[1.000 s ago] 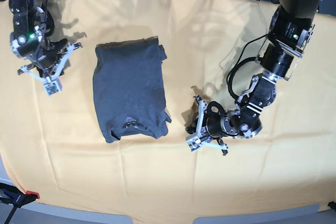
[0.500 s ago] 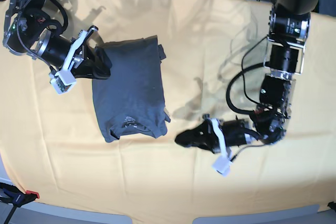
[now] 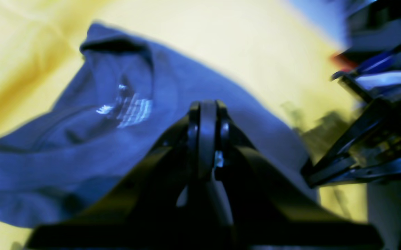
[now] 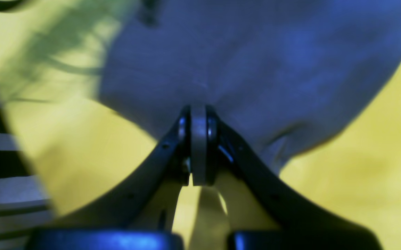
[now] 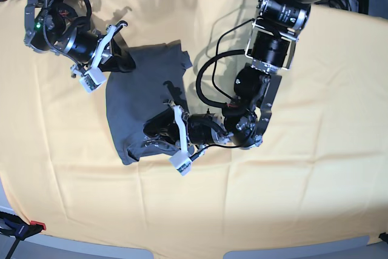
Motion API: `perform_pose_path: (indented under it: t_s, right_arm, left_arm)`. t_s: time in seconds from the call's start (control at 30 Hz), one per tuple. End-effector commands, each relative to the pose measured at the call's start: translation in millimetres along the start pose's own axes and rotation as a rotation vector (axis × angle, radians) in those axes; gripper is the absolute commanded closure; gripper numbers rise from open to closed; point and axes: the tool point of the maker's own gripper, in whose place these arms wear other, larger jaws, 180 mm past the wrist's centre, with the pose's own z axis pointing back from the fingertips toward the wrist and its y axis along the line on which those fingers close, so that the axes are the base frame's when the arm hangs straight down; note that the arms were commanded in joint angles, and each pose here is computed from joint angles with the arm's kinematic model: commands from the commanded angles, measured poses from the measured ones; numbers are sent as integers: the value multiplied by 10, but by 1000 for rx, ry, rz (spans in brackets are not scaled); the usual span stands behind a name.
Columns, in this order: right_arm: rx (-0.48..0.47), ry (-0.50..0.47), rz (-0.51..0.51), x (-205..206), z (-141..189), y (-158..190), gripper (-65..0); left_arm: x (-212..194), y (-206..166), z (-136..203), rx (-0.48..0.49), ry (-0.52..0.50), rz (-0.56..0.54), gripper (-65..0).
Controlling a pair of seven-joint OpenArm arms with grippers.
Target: Fold the T-shirt properly
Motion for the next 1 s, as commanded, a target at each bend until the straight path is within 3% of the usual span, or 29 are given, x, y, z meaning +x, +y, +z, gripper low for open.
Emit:
perform_pose_path:
  t_s: [0.0,0.13,0.3,0.5,0.67,0.73,0.97]
  right_arm:
    - [-13,-7,10,7,1,-57,0]
    - [-25,75,-13,-206,-16,-119,0]
    - [-28,144,-5,-314,15,-126,0]
    - [-46,142,22,-247,81,-133,0]
    - [-165,30,98,181,391,-317,0]
    - [-201,-38,105,367,543,-366,0]
    - [-142,-319,-50,739,1112,-382,0]
  left_arm:
    - [185,5,20,8,-64,-40,0]
    - [-234,201,95,117,-27,-125,0]
    - [-636,259,158,151,86,-240,0]
    - [-614,562,377,255,123,-288,0]
    - [-285,773,532,303,140,-347,0]
    - [-151,803,594,297,146,-323,0]
    - [119,290,926,37,71,-80,0]
